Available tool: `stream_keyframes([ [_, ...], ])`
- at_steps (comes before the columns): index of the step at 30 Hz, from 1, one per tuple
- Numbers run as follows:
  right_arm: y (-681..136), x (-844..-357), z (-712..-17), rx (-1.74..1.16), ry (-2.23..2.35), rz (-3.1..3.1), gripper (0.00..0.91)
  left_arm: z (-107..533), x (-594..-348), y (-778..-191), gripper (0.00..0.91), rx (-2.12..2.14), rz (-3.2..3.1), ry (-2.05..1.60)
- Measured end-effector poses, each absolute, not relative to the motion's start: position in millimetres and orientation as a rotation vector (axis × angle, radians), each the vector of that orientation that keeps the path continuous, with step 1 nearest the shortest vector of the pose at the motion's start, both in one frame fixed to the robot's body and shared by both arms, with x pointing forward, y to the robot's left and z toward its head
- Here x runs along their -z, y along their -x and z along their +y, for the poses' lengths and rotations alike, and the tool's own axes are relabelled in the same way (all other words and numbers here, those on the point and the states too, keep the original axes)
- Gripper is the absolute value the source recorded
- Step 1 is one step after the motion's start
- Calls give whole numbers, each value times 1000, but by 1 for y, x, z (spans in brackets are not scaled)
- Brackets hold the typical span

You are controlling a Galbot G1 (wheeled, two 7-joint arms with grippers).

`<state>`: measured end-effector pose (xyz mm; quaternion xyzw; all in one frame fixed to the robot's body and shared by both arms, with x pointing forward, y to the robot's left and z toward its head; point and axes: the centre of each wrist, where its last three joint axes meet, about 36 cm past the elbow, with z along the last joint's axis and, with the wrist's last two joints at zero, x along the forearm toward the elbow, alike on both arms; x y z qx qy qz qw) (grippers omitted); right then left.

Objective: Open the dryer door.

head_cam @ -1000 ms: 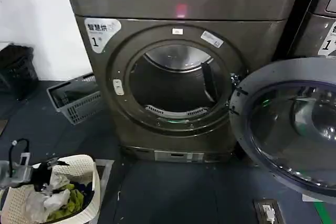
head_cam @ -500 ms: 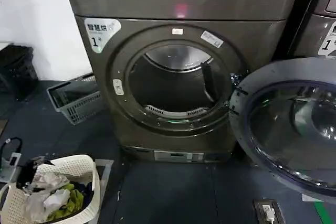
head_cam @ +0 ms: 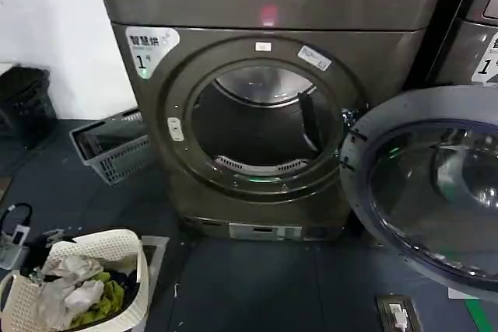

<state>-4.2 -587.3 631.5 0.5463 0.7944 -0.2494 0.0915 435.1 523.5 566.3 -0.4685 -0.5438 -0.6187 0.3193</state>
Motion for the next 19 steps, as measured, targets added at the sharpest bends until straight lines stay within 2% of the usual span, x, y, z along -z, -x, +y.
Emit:
stream_keyframes([
  [19, 12, -628, -584, 735, -1658, 2357, 907, 526, -578, -438, 907, 1688, -1384, 1250],
])
